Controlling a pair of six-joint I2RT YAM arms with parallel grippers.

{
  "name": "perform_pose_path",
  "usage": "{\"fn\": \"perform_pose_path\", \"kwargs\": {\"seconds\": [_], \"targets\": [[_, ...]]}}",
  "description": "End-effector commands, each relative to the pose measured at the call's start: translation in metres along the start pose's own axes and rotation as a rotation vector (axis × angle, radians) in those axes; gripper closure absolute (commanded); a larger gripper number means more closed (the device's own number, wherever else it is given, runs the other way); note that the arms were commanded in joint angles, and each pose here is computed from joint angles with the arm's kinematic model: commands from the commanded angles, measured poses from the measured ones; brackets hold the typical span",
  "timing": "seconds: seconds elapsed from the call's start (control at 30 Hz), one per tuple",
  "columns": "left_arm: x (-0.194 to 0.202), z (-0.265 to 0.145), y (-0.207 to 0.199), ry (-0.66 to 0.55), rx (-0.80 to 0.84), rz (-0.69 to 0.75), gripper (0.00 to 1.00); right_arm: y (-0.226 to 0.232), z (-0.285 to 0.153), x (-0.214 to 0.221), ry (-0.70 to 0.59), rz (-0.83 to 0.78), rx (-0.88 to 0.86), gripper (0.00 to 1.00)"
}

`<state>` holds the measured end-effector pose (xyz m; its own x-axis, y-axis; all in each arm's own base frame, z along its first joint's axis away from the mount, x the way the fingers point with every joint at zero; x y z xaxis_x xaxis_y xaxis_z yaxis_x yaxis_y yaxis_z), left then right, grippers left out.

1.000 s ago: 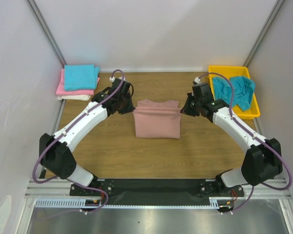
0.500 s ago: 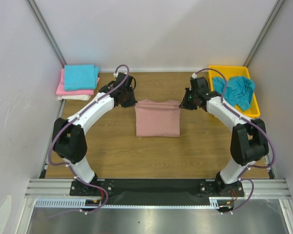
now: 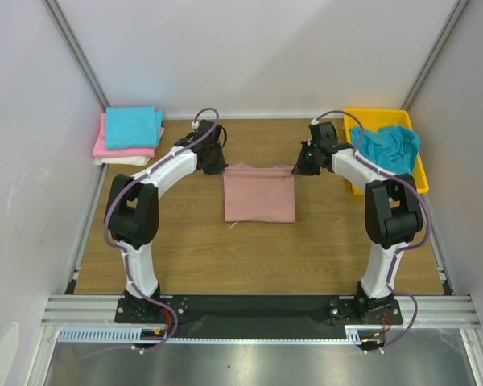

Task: Fold and stack the t-shirts
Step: Fold the tshirt

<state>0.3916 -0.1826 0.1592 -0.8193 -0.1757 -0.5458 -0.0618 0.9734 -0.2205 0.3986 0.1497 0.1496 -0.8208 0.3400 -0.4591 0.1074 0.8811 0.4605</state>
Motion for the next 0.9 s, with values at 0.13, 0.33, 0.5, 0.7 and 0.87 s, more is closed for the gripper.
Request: {"fn": "perform_pose_path", "kwargs": {"seconds": [0.13,0.33,0.5,0.7,0.87], "targets": [[-0.024,0.016,0.01,-0.059,-0.044,-0.016,0.92,-0.001,0.022,-0.031,-0.039,-0.029,0.001,0.97],[-0.026,0.022,0.011,-0.06,-0.046,0.016,0.42,0.003,0.023,-0.042,-0.065,-0.035,-0.012,0.57],[-0.049,-0.008,0.004,-0.14,-0.02,0.043,0.23,0.022,0.0,-0.064,-0.13,-0.042,-0.065,0.24],[-0.064,-0.065,-0.025,-0.275,0.283,0.028,0.2,0.046,-0.03,-0.062,-0.14,0.016,-0.235,0.24],[-0.048,-0.072,-0.04,-0.361,0.516,-0.106,0.17,0.054,-0.022,-0.047,-0.132,0.087,-0.442,0.24]]}}
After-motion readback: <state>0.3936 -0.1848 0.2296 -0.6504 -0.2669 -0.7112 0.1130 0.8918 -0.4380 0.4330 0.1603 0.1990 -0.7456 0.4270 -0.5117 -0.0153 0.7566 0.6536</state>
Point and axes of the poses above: each gripper's point midway between its finger pads, its own z axis out along the fingers, its own y axis along the line the jaws close on, x = y × z, the point moved 8 cm from there along -z, back along the fingers, and after that the axes turned 6 degrees about z, right-handed, at the moved point
